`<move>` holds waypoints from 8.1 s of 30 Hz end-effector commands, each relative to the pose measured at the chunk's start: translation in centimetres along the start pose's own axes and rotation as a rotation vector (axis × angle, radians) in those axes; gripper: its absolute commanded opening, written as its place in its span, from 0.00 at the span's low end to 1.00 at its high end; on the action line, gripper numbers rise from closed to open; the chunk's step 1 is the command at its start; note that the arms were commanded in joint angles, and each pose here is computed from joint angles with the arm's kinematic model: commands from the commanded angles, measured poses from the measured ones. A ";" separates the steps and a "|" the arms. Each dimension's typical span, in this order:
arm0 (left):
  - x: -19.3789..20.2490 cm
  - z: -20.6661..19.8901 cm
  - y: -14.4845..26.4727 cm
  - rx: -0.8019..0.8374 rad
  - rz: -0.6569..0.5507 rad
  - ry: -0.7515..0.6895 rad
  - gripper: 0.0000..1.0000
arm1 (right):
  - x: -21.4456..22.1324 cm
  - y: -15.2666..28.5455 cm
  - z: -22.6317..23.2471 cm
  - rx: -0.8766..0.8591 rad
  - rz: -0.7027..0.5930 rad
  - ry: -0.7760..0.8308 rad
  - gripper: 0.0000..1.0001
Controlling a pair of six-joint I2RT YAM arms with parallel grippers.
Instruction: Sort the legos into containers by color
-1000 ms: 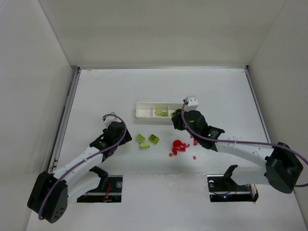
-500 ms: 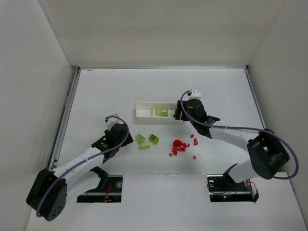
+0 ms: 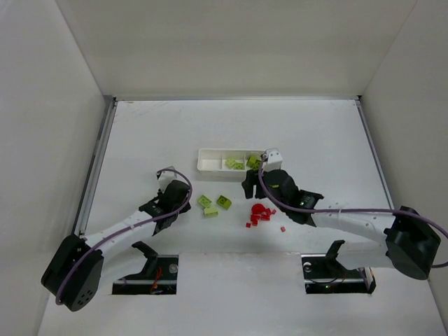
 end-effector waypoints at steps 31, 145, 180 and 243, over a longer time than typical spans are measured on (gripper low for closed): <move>-17.0 -18.8 -2.6 0.404 -0.225 0.033 0.33 | 9.1 0.8 1.5 -0.136 0.194 0.062 0.65; -1.0 -12.8 7.1 0.322 -0.186 -0.224 0.32 | 1.1 1.5 -2.4 0.077 -0.106 -0.087 0.77; -16.6 -19.0 -5.1 0.244 -0.355 -0.068 0.64 | 4.6 2.5 -3.1 0.062 -0.056 -0.125 0.80; -1.1 -14.8 7.7 0.629 -0.238 -0.175 0.52 | -4.9 -8.6 -5.1 0.205 -0.135 -0.053 0.33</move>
Point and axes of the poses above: each gripper's point midway between its finger pads, its own y axis back along the fingers, its own z axis along the line the jaws close on, x = y × z, the point moved 4 cm from there along y, back along the fingers, and after that the axes turned 14 degrees about -y, right-handed, at the moved point
